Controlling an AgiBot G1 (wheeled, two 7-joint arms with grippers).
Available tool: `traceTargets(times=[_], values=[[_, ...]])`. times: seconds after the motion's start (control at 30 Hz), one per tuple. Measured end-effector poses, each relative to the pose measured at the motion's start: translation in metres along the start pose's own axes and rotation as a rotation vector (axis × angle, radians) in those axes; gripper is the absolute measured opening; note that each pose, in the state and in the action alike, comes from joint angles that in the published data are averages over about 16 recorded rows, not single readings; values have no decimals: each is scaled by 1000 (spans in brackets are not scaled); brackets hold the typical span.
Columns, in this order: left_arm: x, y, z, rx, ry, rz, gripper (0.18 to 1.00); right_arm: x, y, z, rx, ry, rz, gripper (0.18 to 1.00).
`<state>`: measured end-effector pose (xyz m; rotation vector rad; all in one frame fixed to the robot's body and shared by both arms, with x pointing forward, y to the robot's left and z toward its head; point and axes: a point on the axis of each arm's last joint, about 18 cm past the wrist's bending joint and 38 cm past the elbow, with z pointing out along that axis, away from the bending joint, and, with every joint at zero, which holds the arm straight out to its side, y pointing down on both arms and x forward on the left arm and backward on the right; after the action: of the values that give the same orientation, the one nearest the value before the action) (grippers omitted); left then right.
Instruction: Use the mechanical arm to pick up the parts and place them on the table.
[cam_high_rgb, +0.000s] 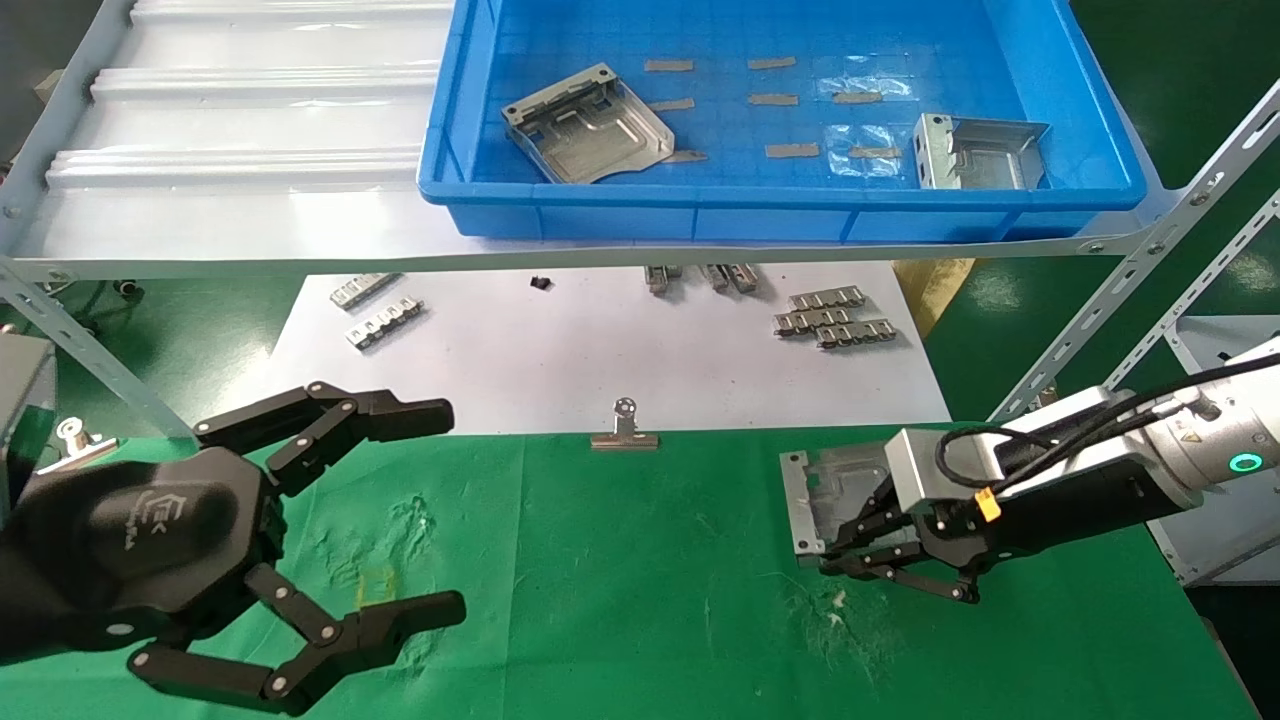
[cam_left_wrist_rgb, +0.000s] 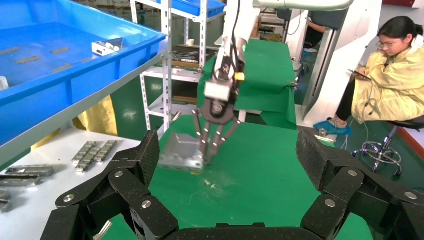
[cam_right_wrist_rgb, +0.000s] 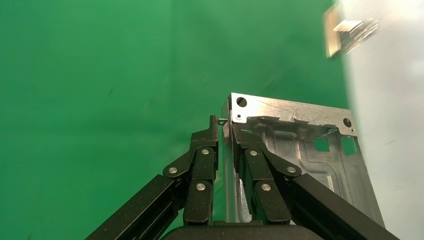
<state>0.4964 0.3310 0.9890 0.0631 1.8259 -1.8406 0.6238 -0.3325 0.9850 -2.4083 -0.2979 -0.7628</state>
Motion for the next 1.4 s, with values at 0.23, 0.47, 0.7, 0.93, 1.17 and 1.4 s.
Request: traceTargets(times=[0.23,0.47,0.7,0.93,1.17,1.4], values=[[0,0,0,0,0,0,1001,-7,18,16,-70,-56,-49,228],[0,0,0,0,0,0,1001,-10,28,27,-124,-96,-118,228],[0,0,0,0,0,0,1001,-4,32,34,-169,-100,-177,229],[0,0,0,0,0,0,1001,0,35,38,-183,-84,-187,247],[0,0,0,0,0,0,1001,3,32,33,-158,-59,-160,299],[0,0,0,0,0,0,1001,10,17,22,-62,4,-67,397]])
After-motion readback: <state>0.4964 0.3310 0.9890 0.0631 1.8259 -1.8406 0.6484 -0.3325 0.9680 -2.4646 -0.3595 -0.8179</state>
